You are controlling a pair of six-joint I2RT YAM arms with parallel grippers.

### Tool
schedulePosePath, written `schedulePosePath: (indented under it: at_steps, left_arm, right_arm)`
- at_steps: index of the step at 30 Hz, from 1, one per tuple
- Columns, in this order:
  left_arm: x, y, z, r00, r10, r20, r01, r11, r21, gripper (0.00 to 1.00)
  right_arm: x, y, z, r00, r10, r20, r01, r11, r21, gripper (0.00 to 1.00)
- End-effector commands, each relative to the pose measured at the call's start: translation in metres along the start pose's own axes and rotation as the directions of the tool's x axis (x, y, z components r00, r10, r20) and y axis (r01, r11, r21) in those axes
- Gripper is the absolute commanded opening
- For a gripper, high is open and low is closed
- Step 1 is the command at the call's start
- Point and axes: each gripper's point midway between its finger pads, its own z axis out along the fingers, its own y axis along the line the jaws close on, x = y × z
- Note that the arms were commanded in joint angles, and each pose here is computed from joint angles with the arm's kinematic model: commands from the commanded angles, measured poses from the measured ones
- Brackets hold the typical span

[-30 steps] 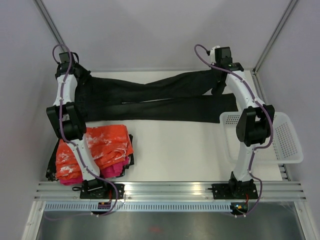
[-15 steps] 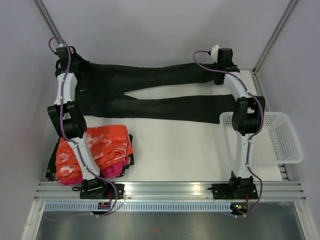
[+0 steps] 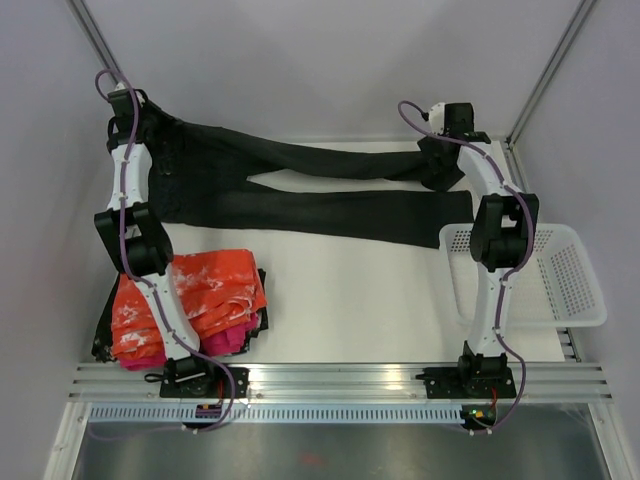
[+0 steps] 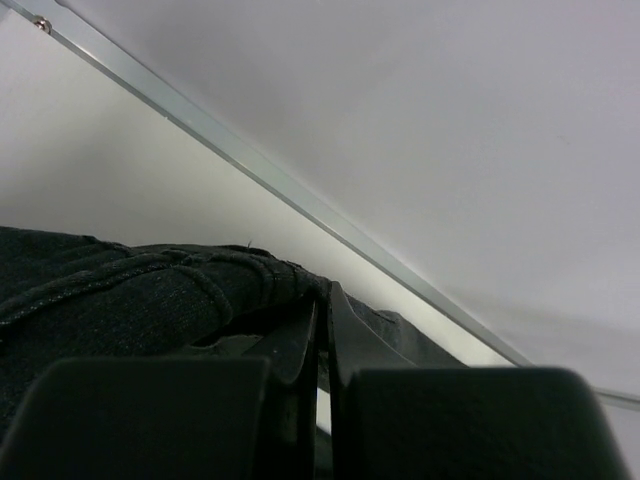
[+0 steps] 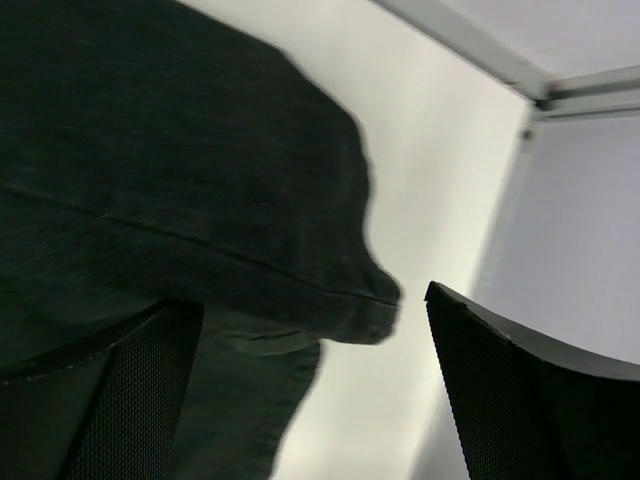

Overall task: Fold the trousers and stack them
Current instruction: Flatten the trousers out

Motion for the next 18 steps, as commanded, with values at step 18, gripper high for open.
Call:
schedulePosePath:
  at_steps: [18]
  left_arm:
    - [0.003, -0.004, -0.005, 0.997, 0.064, -0.032, -0.062, 0.997, 0.052, 0.02]
  right_arm:
    - [-0.010, -0.019, -0.031, 0.379, 0.925, -0.029, -0.907, 0.366, -0.209, 0.97]
